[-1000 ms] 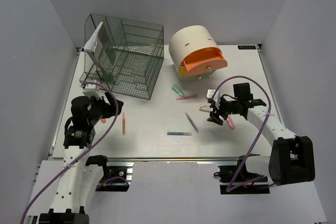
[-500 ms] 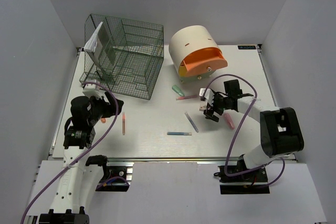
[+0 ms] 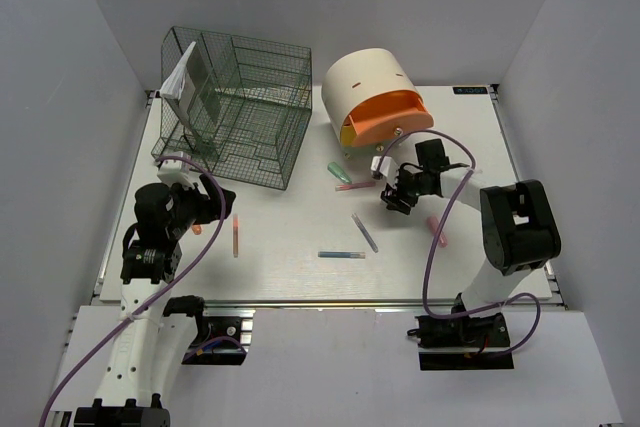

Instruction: Organize the desk

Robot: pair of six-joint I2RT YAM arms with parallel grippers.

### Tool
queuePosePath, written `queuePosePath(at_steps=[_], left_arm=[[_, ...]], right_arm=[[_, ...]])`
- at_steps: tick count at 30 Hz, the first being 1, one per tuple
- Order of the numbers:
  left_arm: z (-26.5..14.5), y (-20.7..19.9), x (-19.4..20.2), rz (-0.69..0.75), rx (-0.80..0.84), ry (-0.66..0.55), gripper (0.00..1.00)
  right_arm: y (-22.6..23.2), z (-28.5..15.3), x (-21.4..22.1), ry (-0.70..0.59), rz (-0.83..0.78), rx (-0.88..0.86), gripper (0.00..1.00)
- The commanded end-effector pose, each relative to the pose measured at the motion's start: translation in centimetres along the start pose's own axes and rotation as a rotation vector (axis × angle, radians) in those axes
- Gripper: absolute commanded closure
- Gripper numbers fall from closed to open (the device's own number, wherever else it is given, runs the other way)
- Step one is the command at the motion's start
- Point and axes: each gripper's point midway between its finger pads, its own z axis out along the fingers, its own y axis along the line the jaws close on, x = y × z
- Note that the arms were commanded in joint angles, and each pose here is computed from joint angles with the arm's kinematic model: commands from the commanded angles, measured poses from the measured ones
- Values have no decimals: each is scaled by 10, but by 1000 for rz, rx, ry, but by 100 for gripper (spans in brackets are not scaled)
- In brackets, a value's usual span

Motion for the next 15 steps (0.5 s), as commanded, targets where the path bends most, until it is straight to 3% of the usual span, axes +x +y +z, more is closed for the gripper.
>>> queuePosePath(at_steps=[1, 3, 7, 15], left_arm=[[-1, 0, 0, 8, 6, -7, 18], [0, 0, 1, 8, 8, -4, 18], [0, 0, 1, 8, 7, -5, 18], [-1, 0, 1, 8, 4, -6, 19]], right_arm=[[15, 0, 11, 55, -13, -47, 39], [19, -3, 15, 69, -44, -50, 45], [34, -14, 25, 109, -87, -69, 68], [71, -69, -28, -25, -186, -181, 88]])
